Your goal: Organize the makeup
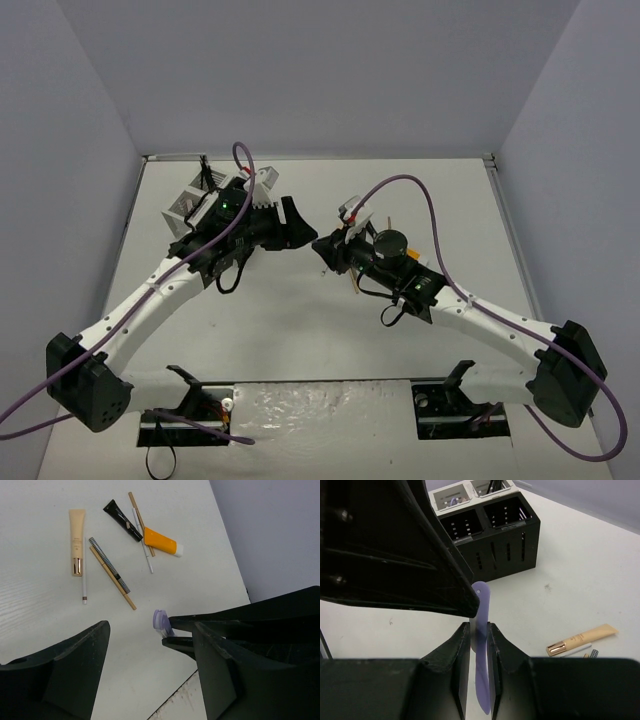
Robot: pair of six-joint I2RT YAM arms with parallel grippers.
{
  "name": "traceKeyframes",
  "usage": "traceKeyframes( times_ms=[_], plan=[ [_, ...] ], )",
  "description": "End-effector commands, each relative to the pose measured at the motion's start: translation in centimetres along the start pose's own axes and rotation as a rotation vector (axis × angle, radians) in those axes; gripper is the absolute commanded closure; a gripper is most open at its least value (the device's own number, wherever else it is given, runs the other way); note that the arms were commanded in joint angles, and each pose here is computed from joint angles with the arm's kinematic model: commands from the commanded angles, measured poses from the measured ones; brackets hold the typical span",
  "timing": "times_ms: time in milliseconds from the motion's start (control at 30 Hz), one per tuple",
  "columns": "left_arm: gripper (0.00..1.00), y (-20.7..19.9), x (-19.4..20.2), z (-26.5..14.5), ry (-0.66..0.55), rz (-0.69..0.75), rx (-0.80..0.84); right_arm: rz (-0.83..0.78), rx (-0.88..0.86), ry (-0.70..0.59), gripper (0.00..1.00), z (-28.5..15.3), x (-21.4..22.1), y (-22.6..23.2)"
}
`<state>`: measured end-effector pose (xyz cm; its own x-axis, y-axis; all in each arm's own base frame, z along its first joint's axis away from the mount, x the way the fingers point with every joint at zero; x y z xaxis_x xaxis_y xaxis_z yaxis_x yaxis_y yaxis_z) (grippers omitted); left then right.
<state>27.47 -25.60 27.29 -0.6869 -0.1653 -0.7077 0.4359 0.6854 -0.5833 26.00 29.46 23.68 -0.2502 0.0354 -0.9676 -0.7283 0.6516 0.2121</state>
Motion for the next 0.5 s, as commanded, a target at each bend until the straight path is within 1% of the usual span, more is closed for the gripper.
traceKeyframes(
  times_ms=[0, 67, 200, 300, 400, 433, 467],
  plan=[
    [0.49, -2.8, -3.5, 0.1, -0.116, 0.033, 0.078, -0.009, -0.056, -0.143, 1.00, -0.4, -3.6, 1.3],
    [0.55, -2.7, -3.2, 0.7, -0.105, 0.030, 0.078, -0.006, -0.058, -0.141, 1.00, -0.3, -3.5, 1.3],
    [0.64, -3.0, -3.1, 1.2, -0.108, 0.029, 0.088, -0.002, -0.058, -0.143, 1.00, -0.4, -3.4, 1.3],
    [0.75, -3.2, -3.1, 1.4, -0.114, 0.029, 0.097, -0.003, -0.055, -0.142, 1.00, -0.4, -3.2, 1.2],
    [0.90, -3.5, -3.0, 1.4, -0.118, 0.032, 0.109, 0.000, -0.052, -0.141, 1.00, -0.4, -3.2, 1.2],
    [0.96, -3.6, -3.0, 1.4, -0.120, 0.034, 0.110, 0.002, -0.050, -0.137, 0.98, -0.3, -3.1, 1.1],
    [1.00, -3.6, -3.1, 1.3, -0.122, 0.036, 0.111, 0.003, -0.048, -0.135, 0.94, -0.3, -3.0, 1.1]
  ],
)
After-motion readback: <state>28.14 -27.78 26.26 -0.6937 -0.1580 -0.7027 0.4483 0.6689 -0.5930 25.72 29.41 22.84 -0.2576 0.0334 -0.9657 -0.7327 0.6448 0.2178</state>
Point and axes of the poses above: each gripper's point midway between its finger pads, its own z axis out along the fingers, its own y axis along the line the jaws close on, x = y × z, the point moved 2 cm from there along -z, back along the fingers, and after that the axes turned 3 degrees about z, right-handed, at the moved point
